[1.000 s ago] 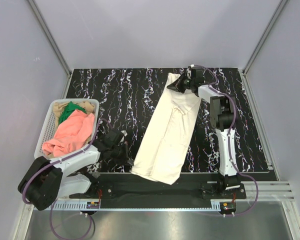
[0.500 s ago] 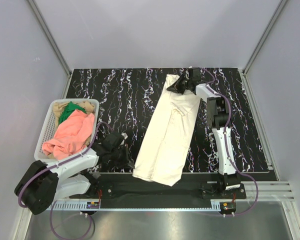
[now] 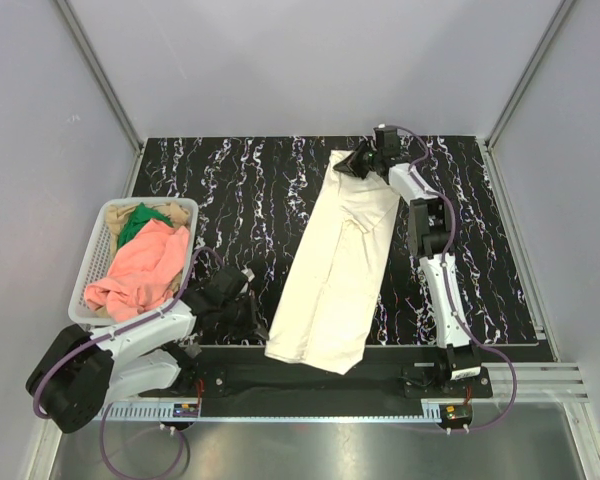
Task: Fold and stack the t-shirts
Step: Fold the tshirt
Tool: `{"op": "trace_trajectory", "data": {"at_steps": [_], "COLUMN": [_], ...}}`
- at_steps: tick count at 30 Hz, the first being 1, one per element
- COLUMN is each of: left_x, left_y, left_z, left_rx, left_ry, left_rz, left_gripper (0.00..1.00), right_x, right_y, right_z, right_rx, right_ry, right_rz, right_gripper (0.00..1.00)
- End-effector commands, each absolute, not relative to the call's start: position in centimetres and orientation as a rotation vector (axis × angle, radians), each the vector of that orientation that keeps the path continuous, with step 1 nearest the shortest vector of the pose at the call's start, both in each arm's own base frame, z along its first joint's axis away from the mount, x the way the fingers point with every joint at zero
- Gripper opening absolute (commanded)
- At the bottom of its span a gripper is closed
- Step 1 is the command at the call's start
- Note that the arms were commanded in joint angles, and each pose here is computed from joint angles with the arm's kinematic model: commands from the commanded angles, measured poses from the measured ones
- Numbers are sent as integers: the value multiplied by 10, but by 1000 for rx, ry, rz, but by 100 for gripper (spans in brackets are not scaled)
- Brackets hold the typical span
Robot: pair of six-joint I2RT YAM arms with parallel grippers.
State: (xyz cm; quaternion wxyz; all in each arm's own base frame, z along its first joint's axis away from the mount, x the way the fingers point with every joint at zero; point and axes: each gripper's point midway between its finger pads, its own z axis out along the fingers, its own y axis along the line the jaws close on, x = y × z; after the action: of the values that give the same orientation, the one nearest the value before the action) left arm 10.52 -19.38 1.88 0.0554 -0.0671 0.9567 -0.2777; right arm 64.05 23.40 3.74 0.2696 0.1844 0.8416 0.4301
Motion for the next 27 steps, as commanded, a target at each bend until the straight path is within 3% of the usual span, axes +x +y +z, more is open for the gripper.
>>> {"op": "trace_trajectory", "data": {"at_steps": [1,14,17,27], "left_x": [103,96,99,97], "left_y": [-196,-192,-194,-195], "left_z": [22,11,12,2], "left_rx": [-208,-232,-239,-256], "left_ry": [2900,2938,2927,2957], "left_rz": [-866,-825,-835,-813], "left_gripper": [0,0,0,0], "right_x": [651,670,675,684], "right_y": [236,230,230,214], "right_z": [24,12,16,-5], "right_rx": [578,668,650,753], "right_ry": [2259,2203,2183,2160], "right_rz": [1138,1118,1119,995], "right_gripper": [0,0,4,0]}}
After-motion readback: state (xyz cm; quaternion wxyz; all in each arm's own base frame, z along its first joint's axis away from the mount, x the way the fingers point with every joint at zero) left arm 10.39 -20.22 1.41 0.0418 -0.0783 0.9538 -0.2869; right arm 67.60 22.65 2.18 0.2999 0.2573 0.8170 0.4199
